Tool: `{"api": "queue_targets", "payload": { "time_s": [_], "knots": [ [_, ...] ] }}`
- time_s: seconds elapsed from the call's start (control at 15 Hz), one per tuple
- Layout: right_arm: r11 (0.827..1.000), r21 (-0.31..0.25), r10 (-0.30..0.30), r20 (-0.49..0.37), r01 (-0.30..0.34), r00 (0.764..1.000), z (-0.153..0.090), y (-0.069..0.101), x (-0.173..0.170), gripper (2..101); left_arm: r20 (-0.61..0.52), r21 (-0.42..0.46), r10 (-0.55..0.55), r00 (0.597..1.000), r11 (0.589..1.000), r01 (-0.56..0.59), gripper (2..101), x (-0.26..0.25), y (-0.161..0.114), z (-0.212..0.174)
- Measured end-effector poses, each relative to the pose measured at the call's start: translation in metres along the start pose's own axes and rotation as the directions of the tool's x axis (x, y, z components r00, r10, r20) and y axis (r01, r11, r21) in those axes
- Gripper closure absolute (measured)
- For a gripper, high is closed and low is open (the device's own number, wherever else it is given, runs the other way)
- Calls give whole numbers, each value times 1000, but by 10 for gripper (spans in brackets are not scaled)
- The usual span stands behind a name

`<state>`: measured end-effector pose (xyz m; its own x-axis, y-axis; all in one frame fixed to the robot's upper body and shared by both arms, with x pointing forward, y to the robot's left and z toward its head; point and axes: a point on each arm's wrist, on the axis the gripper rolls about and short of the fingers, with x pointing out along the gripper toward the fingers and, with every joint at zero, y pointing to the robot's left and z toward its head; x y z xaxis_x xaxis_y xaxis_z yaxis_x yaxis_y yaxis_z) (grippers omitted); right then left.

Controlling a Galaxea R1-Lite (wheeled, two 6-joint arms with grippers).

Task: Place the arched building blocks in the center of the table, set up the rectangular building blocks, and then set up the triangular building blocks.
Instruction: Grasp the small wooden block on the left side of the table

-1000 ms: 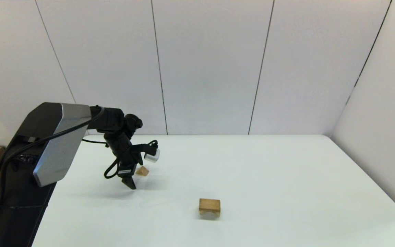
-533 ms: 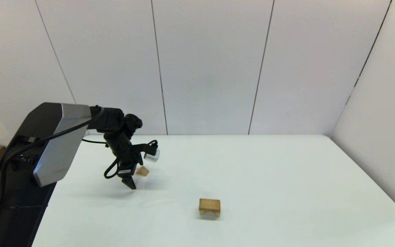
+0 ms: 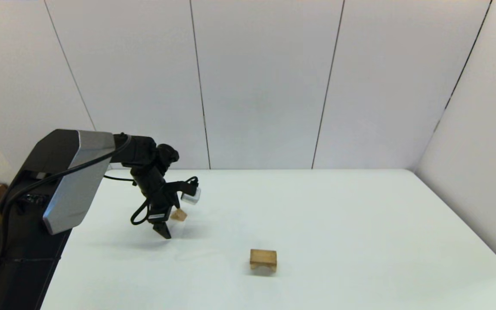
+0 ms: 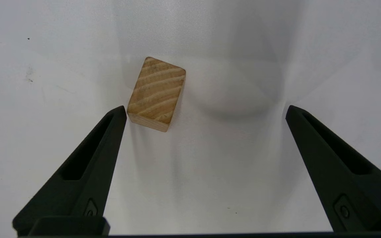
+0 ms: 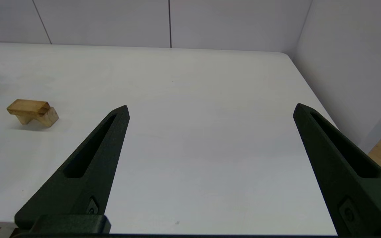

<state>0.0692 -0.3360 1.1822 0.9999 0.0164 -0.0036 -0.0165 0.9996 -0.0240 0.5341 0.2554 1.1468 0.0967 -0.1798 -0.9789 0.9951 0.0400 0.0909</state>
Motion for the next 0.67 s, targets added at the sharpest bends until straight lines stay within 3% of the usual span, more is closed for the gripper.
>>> {"api": "queue_targets", "payload": {
  "time_s": [0.47,0.67],
  "knots": [
    [1000,0,0,0,0,1000,0,0,0,43,0,0,0,1000,1000,0,54,-1,0,0],
    [1000,0,0,0,0,1000,0,0,0,43,0,2,-1,1000,1000,1,336,-1,0,0]
  ]
}}
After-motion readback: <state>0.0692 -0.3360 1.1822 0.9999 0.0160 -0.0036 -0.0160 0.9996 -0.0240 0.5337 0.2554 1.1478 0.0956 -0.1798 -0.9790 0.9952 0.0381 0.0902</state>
